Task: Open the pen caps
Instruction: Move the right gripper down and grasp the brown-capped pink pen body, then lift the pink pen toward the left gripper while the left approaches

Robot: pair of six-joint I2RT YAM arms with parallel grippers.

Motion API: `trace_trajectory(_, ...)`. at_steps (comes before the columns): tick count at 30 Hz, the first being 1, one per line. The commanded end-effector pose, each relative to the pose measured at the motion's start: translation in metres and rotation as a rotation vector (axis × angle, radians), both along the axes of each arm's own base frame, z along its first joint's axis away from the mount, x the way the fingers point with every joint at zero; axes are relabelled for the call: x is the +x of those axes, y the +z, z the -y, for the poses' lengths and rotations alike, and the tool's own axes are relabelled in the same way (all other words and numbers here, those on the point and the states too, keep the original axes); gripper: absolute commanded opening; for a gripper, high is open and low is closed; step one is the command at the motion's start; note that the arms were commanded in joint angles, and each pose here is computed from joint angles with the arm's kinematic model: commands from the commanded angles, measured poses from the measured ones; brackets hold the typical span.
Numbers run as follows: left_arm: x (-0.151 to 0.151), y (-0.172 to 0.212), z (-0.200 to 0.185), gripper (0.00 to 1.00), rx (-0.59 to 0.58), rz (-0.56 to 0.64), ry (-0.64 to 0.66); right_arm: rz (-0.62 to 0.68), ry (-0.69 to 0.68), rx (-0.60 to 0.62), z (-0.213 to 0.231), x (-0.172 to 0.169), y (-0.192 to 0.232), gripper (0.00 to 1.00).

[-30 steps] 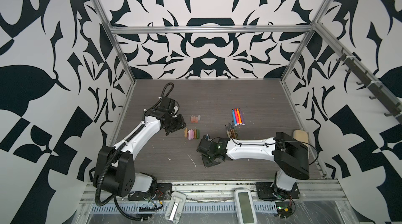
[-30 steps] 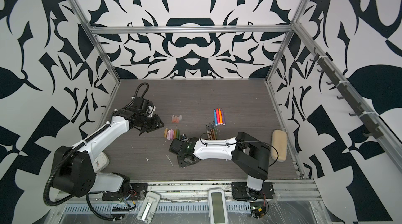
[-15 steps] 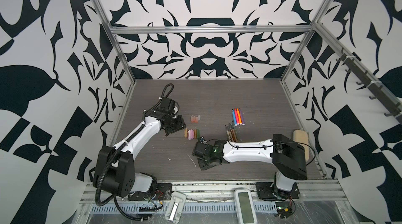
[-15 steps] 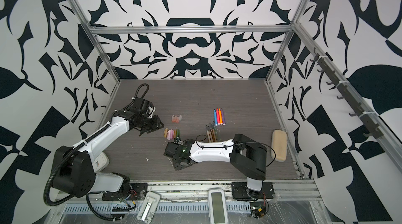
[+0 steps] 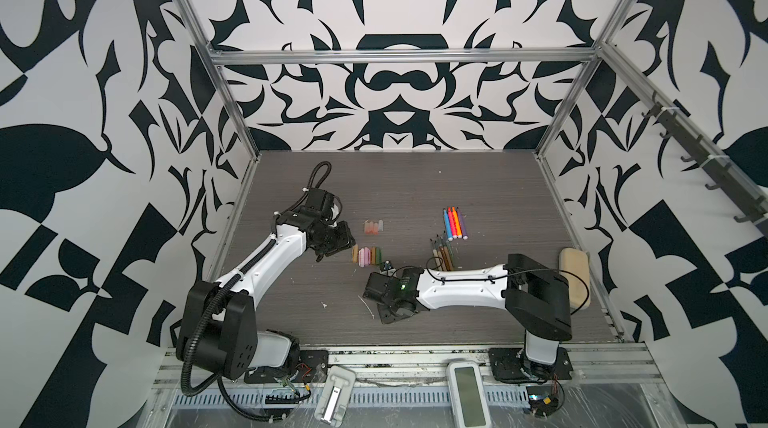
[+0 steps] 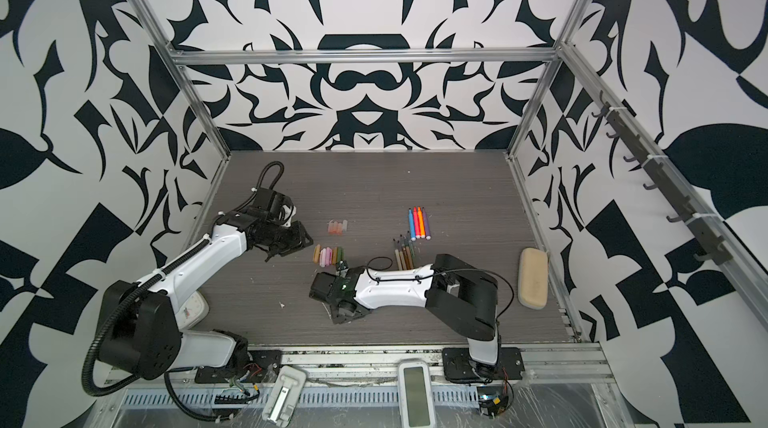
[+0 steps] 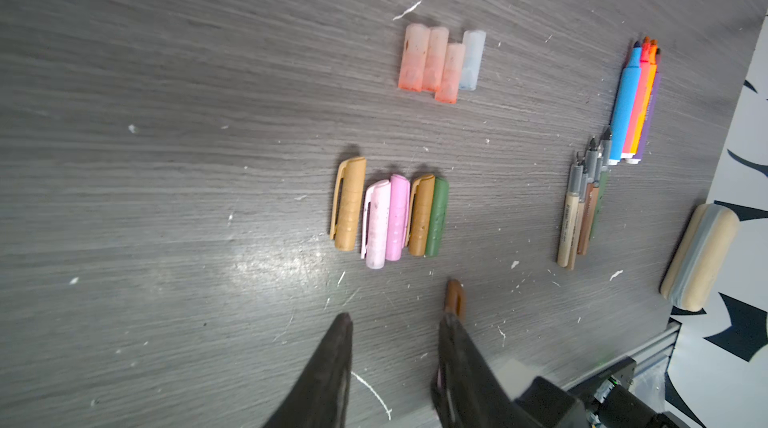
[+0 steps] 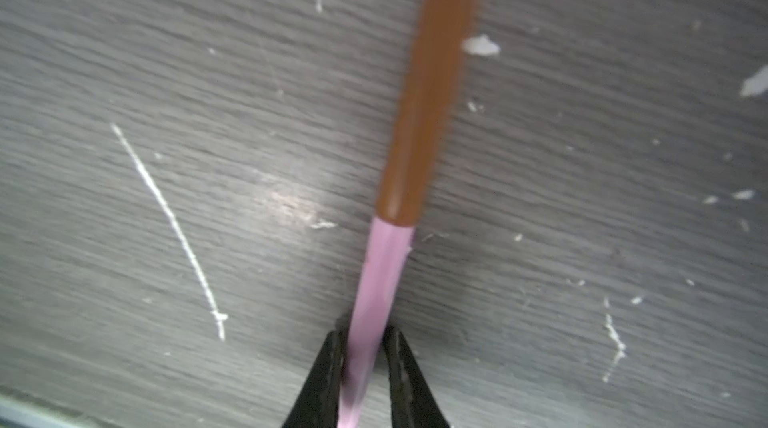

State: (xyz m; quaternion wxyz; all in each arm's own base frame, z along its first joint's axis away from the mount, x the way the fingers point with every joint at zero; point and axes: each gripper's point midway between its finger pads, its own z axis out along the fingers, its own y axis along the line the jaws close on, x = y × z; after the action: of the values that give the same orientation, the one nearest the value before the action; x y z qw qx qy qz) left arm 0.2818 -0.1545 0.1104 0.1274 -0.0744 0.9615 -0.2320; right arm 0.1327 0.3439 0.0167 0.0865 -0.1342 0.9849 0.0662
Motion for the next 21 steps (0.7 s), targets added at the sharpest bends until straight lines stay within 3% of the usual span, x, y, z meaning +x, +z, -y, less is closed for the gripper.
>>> trace_trajectory(1, -0.006, 0.002, 0.004, 0.39, -0.039, -0.011, 0.01, 0.004, -0.016, -0.112, 0.032, -0.005, -0.005, 0.22)
trace_trajectory(4, -0.01, 0.002, 0.015, 0.39, -0.099, -0.016, 0.019, 0.011, -0.026, -0.128, 0.042, -0.004, -0.004, 0.16)
trace_trajectory(7, -0.019, 0.003, 0.034, 0.39, -0.144, -0.016, 0.005, 0.003, -0.035, -0.126, 0.053, -0.001, -0.003, 0.01)
trace_trajectory(11, -0.034, 0.01, 0.066, 0.39, -0.223, -0.03, -0.034, 0.04, -0.023, -0.087, 0.068, 0.012, 0.017, 0.0)
trace_trajectory(15, -0.045, 0.014, 0.095, 0.43, -0.343, -0.043, -0.024, 0.065, -0.003, 0.046, 0.076, 0.024, 0.046, 0.0)
trace_trajectory(21, -0.051, 0.019, 0.13, 0.49, -0.402, -0.028, -0.034, 0.017, 0.007, 0.352, 0.068, 0.034, 0.088, 0.0)
